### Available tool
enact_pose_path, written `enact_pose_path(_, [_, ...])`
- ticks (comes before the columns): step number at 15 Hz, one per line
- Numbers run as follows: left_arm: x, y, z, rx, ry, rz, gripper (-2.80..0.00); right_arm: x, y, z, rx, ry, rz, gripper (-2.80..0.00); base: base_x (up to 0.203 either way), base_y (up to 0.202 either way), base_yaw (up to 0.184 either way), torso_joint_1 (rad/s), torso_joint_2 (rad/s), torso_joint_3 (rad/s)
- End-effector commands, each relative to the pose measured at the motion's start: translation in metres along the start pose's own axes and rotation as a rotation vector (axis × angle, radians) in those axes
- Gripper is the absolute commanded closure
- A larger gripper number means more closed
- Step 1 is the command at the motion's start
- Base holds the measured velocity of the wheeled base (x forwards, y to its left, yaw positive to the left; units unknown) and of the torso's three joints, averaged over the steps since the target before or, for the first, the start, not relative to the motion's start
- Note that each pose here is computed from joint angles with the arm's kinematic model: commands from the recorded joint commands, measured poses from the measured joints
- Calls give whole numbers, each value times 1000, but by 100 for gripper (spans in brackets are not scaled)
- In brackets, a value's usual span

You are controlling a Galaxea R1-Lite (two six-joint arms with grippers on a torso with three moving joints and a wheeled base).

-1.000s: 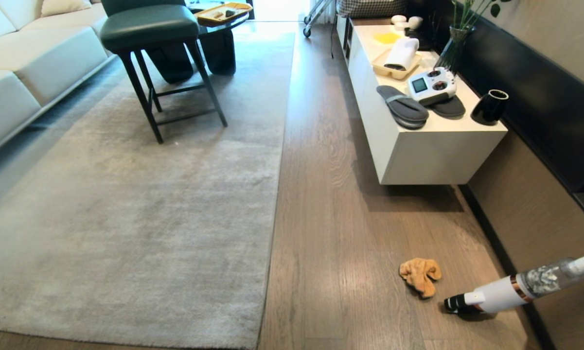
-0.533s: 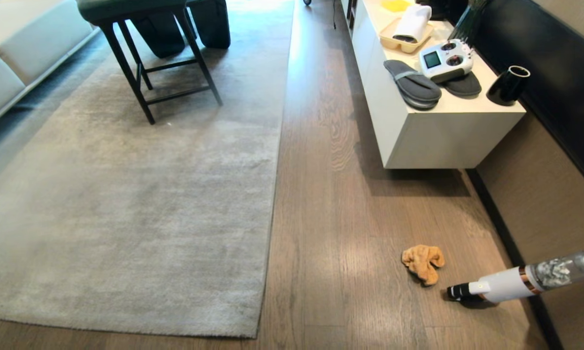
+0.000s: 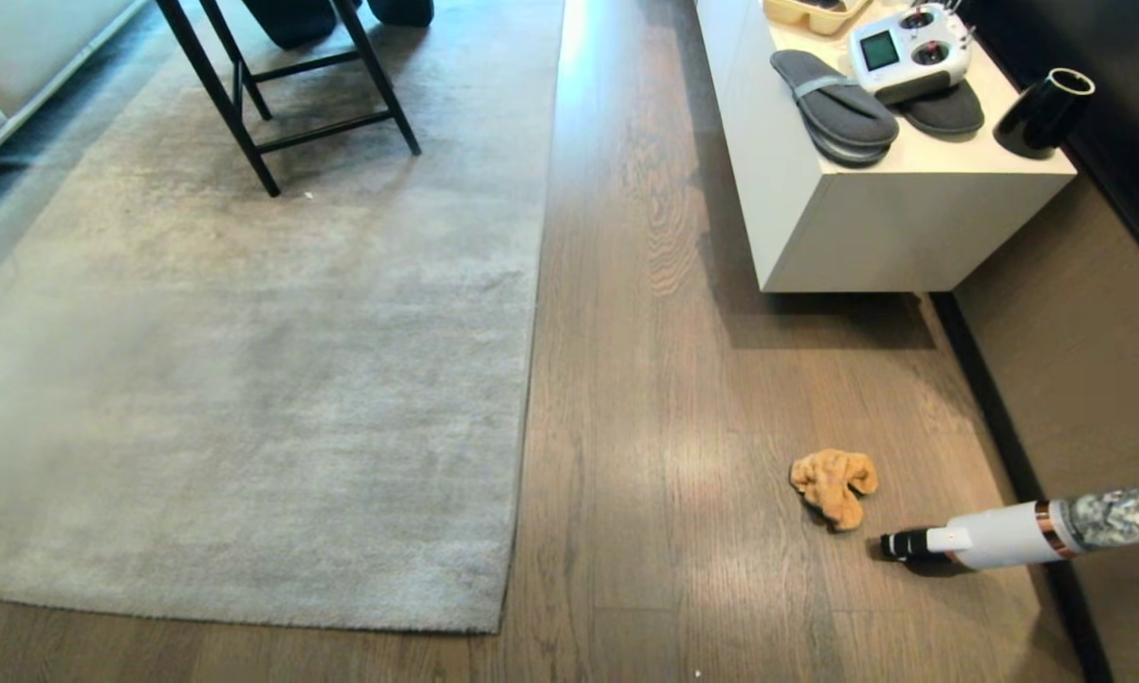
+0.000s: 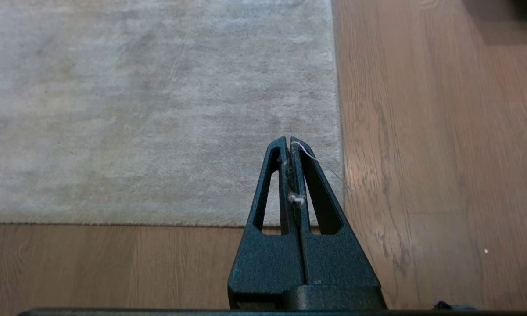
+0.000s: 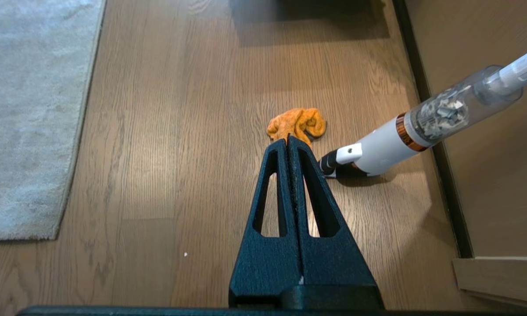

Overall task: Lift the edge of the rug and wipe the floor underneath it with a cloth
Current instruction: Pick up the rag

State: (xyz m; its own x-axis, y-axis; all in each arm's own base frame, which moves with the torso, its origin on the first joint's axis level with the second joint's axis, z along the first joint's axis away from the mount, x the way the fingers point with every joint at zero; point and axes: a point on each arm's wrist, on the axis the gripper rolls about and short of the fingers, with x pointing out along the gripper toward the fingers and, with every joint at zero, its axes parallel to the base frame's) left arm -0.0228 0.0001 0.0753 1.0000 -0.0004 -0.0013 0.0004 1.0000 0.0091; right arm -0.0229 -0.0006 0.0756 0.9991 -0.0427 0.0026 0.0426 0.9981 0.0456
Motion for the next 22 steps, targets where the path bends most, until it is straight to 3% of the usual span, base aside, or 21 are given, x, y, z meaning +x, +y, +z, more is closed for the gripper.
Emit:
enact_pose_path(1, [0,0,0,0,0,2,0,0,0,0,0,1,0,0,0,0,0,-1,0,-200])
enact_pose_path(22, [0,0,0,-11,2,3,0,0,0,0,0,1,0,0,0,0,0,0,4,-197])
